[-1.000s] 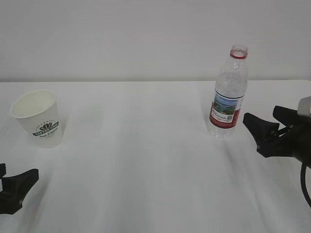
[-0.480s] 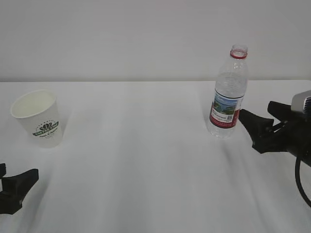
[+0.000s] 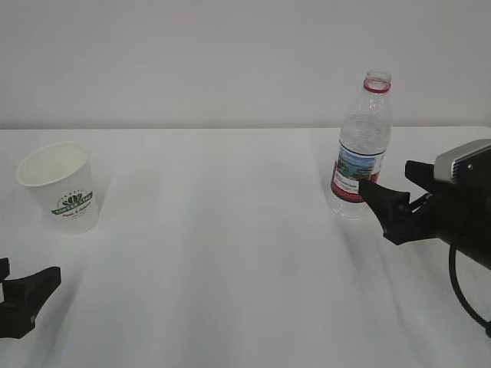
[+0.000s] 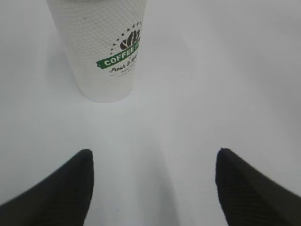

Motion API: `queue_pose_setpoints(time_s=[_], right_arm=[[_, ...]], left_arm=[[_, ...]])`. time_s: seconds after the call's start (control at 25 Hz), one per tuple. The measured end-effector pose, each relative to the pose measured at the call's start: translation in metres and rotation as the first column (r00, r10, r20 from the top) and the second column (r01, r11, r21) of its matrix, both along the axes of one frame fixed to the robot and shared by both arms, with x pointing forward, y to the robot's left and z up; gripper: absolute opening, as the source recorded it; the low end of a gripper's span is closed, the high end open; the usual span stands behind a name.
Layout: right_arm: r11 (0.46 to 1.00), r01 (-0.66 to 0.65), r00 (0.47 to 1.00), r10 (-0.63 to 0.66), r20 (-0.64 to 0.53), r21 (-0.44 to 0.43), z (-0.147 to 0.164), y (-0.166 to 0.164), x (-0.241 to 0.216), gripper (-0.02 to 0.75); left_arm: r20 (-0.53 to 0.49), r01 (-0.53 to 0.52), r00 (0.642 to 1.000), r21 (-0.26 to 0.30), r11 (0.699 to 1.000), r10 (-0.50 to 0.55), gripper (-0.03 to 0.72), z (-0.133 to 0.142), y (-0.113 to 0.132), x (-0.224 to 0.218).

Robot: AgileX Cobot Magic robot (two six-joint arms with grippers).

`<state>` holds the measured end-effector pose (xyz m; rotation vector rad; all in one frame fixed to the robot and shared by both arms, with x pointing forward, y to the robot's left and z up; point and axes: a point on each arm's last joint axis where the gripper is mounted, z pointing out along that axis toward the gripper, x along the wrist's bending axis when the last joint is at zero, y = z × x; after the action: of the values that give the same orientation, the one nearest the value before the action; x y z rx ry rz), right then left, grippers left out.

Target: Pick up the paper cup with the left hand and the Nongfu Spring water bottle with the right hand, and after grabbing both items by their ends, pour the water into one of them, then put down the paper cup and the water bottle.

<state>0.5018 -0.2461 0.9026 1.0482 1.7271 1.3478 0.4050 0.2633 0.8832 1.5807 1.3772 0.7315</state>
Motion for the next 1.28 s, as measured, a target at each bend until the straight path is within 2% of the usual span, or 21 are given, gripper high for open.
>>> queue_pose_setpoints(time_s=[1.28], right_arm=[[0.998,0.042,0.999,-0.041,-0.014,0.038,-0.034,0.003,0.063,0.659]], left_arm=[[0.002,0.003,1.0,0.007,1.0,-0.003,0.585,0.0,0.0,0.0]])
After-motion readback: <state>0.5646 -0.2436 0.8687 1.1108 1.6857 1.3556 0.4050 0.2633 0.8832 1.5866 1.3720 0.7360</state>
